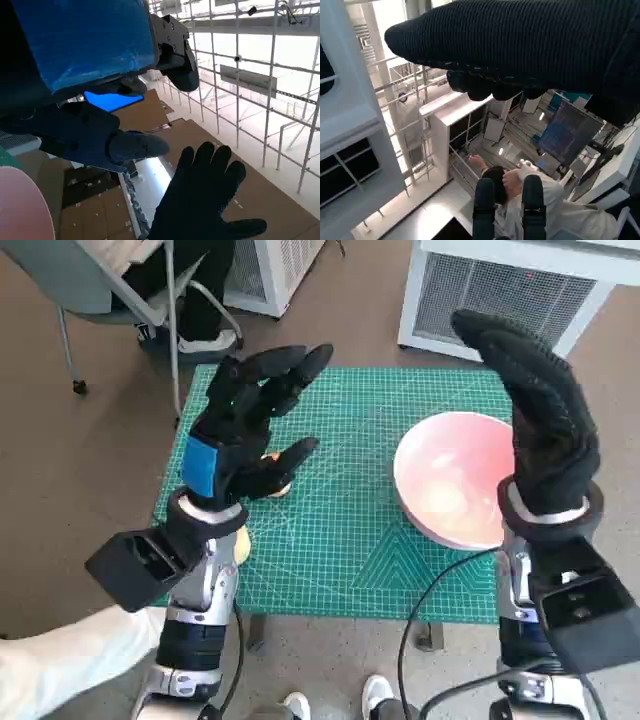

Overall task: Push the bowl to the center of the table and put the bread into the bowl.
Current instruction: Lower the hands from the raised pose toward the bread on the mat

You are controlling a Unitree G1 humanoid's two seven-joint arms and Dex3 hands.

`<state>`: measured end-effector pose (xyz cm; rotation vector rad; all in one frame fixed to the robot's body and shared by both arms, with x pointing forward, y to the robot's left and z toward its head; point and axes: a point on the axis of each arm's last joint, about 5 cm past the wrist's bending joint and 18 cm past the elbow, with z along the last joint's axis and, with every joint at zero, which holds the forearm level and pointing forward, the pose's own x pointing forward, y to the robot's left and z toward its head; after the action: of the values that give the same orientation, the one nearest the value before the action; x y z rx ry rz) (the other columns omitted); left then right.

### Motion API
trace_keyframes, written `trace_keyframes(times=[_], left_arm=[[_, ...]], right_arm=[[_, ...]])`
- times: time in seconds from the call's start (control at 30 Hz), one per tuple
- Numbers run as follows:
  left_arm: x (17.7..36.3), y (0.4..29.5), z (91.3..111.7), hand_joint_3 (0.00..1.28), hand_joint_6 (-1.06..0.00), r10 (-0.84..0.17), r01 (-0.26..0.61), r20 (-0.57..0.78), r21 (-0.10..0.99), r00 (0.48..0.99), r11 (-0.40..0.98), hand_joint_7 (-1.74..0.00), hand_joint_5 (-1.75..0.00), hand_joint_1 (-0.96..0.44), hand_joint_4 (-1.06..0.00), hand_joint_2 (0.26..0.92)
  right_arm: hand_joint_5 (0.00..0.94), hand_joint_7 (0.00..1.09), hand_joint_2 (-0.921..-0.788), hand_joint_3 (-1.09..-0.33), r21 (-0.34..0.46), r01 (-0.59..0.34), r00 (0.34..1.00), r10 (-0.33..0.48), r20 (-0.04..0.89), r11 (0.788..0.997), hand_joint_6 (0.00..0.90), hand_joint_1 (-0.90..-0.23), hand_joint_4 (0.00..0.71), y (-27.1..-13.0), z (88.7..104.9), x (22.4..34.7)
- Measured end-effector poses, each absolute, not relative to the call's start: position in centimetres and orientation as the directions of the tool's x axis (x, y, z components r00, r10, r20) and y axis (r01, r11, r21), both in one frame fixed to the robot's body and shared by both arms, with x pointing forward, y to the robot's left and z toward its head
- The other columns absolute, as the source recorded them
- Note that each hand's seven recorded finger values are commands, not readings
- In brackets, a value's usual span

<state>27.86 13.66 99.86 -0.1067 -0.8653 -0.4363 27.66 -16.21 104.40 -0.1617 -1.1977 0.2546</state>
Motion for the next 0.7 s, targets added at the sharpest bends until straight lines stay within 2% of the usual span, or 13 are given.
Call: trace_keyframes(times=[0.7], left_arm=[[27.85, 13.65, 99.86, 0.29, -0.20, -0.324, 0.411, 0.757, 0.081, 0.568, 0.908, -0.77, 0.00, -0.36, -0.48, 0.921]], right_arm=[[0.000, 0.67, -0.921, -0.762, -0.257, -0.105, 0.352, 0.277, 0.894, 0.961, -0.001, -0.568, 0.266, -16.44, 104.02, 27.36]])
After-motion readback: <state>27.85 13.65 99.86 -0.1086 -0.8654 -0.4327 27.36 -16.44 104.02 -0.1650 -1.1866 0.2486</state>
